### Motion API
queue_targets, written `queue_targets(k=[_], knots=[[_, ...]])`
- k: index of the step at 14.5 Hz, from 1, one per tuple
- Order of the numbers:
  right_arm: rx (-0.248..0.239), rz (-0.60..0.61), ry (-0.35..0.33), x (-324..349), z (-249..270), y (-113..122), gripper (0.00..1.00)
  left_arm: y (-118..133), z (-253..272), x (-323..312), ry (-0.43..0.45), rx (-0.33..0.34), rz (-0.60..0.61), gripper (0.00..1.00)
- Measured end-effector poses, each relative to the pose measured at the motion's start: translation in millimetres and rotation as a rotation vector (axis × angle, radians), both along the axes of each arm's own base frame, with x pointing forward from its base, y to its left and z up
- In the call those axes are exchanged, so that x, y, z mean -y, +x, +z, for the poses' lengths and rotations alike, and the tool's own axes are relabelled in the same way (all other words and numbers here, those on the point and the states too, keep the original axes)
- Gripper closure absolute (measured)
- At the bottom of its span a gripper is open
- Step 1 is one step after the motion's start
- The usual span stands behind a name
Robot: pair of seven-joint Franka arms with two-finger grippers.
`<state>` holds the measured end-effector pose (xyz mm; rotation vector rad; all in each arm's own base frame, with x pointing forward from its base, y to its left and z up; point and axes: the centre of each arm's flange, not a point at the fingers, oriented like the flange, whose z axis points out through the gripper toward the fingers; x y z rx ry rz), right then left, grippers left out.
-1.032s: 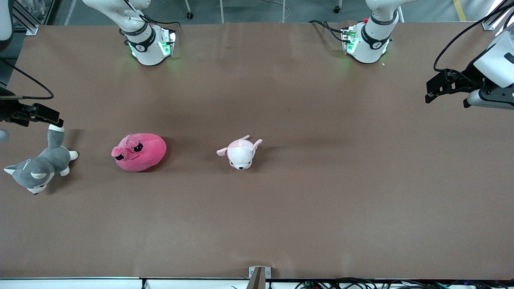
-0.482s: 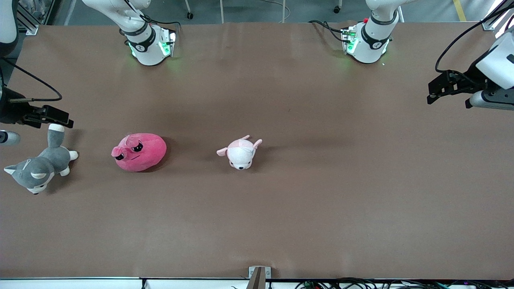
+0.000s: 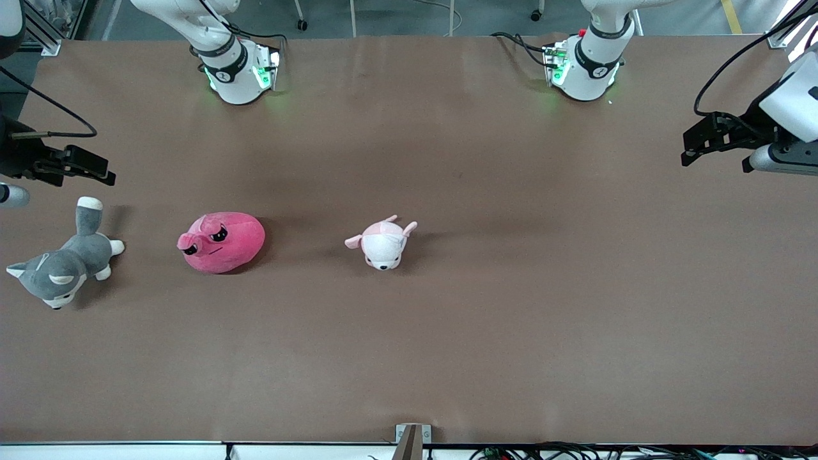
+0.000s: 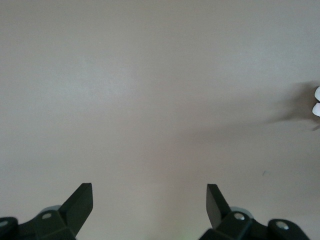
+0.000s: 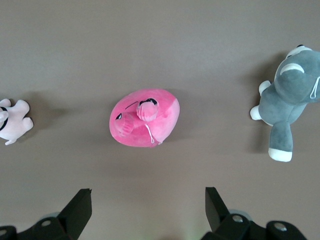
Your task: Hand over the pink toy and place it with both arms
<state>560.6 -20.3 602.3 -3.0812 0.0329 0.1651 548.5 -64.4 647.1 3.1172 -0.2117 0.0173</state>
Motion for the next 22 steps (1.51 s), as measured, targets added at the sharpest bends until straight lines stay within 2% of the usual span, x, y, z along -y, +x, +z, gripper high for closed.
queue_targets(k=[2, 5, 15, 22], knots=[[-0.024, 0.002, -0.011, -1, -1, -3, 0.0, 0, 0, 2, 0.0, 0.0, -0.004, 0.0], [-0.031, 0.001, -0.016, -3, 7, -12, 0.0, 0, 0, 5, 0.0, 0.0, -0.009, 0.0], [-0.002, -0.014, -0.015, 3, 45, -56, 0.0, 0, 3, -2, 0.0, 0.007, 0.004, 0.0], [0.013, -0.012, -0.015, 2, 50, -60, 0.0, 0, 10, -2, -0.002, 0.022, 0.004, 0.0]])
